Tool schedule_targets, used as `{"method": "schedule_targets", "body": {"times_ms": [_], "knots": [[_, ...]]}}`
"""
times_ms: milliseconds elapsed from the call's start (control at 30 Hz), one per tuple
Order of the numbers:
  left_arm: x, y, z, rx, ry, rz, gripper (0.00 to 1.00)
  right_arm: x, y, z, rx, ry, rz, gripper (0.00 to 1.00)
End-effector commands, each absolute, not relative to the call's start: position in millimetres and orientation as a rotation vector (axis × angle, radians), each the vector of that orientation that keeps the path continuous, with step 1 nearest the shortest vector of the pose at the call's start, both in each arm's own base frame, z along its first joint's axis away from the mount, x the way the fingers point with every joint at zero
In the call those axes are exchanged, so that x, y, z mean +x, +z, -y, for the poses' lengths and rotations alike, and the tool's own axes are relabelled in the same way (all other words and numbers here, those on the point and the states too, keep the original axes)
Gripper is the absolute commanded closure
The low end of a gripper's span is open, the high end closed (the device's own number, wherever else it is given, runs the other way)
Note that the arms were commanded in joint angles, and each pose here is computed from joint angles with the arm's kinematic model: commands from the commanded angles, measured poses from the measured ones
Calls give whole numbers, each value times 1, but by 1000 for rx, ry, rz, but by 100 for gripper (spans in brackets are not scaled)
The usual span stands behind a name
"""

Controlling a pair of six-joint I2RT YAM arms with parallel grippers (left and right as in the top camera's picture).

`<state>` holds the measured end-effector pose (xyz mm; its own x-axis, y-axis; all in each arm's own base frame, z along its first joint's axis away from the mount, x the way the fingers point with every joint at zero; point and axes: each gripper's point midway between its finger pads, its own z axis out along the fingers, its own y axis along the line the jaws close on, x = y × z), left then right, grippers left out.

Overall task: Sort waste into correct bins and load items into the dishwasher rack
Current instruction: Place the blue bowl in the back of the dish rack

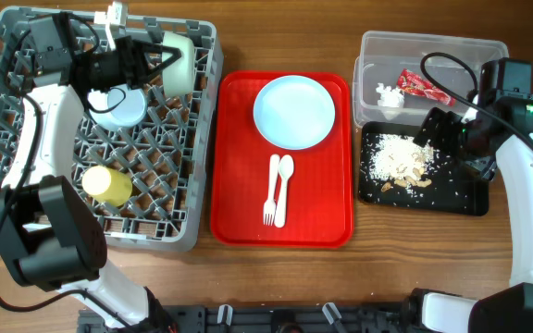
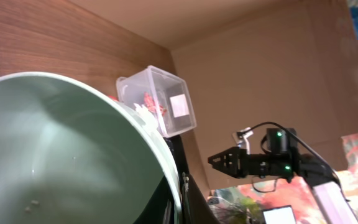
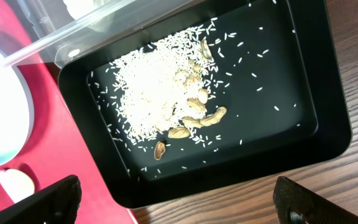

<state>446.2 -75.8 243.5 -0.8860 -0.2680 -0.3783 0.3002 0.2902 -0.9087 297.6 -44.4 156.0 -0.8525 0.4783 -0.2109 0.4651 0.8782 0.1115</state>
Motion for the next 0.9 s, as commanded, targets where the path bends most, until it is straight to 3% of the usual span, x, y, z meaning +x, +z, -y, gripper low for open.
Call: {"method": "schedule_targets", "body": {"times_ms": [0, 200, 667, 867], "knots": [[441, 249, 81, 55, -1704, -2077, 96, 301, 167, 44, 687, 96, -2786, 0], [440, 247, 91, 78, -1716, -2085, 96, 300, 167, 44, 686, 96, -2786, 0], [463, 176, 69, -139, -1701, -2198, 96, 299, 167, 44, 684, 95, -2791, 0], [468, 169, 46, -213, -1642, -2203, 83, 299, 167, 44, 684, 95, -2791, 0]]}}
